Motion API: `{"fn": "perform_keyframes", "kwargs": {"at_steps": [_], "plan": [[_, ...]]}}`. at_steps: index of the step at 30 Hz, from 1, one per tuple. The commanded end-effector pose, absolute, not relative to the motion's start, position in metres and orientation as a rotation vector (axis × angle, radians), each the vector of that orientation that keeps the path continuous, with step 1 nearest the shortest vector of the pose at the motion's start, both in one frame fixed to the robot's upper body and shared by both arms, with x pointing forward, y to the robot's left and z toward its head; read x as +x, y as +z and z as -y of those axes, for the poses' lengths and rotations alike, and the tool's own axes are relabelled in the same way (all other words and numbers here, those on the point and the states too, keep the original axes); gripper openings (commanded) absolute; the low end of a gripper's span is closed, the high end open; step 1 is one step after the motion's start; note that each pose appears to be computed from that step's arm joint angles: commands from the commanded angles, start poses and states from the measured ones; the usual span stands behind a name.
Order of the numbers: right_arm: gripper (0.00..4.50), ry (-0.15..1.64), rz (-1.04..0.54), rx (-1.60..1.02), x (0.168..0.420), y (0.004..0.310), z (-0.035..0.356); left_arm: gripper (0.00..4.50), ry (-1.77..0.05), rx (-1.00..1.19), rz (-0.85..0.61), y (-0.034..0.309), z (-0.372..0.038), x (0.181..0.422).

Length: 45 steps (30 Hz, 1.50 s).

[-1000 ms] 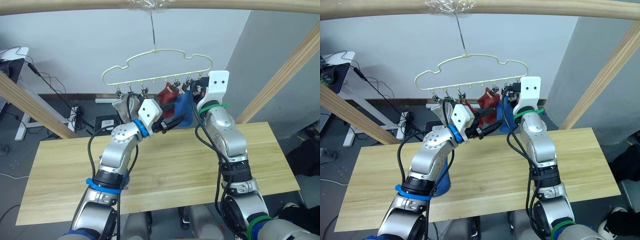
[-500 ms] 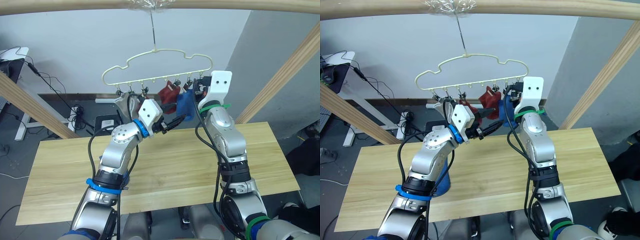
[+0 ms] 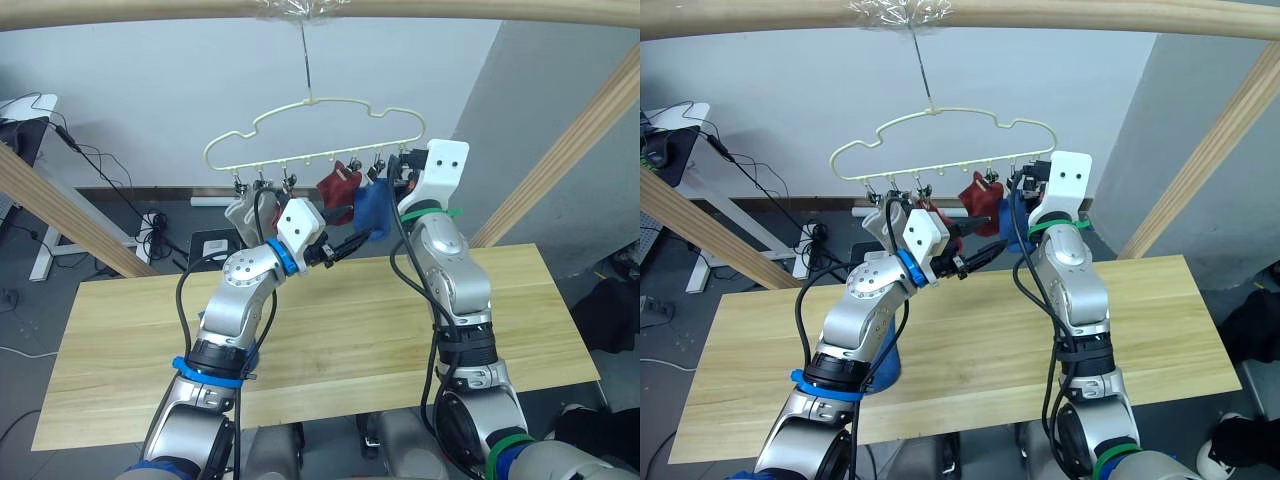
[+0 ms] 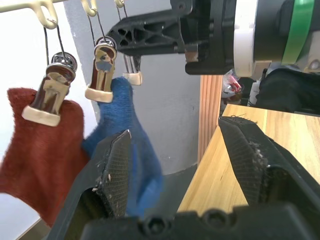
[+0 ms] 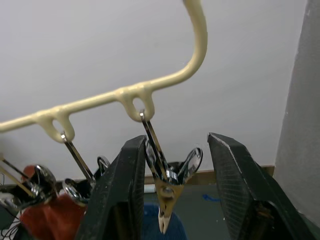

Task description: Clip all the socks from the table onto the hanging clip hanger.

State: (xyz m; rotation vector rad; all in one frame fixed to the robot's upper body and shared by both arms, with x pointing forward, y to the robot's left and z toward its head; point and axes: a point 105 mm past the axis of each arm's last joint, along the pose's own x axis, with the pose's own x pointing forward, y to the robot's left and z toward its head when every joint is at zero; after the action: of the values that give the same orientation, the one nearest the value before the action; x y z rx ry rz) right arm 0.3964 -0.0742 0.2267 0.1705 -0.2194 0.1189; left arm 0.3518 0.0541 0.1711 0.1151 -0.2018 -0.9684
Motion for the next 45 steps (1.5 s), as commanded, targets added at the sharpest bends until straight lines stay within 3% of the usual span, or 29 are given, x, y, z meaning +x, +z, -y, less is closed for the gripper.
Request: {"fn": "perform_keyframes", "kwargs": {"at_steps": [1, 36, 39, 43, 45], "plan": [[1.99, 0.132, 0.271, 0.188, 0.389, 0.242, 0.073, 3.14, -0.976, 0.13, 0.247, 0.18, -0.051, 0.348], [1.99, 0.2, 0.288, 0.168, 0.39, 0.244, 0.062, 3.14, -0.972, 0.134, 0.238, 0.176, -0.052, 0.347], [1.42, 0.197, 0.294, 0.164, 0.39, 0.244, 0.063, 3.14, -0.972, 0.134, 0.235, 0.175, -0.052, 0.347], [0.22, 0.197, 0.304, 0.159, 0.39, 0.245, 0.064, 3.14, -0.967, 0.138, 0.229, 0.172, -0.054, 0.346], [0.01, 0.198, 0.307, 0.156, 0.39, 0.245, 0.064, 3.14, -0.959, 0.142, 0.223, 0.169, -0.057, 0.345]]}}
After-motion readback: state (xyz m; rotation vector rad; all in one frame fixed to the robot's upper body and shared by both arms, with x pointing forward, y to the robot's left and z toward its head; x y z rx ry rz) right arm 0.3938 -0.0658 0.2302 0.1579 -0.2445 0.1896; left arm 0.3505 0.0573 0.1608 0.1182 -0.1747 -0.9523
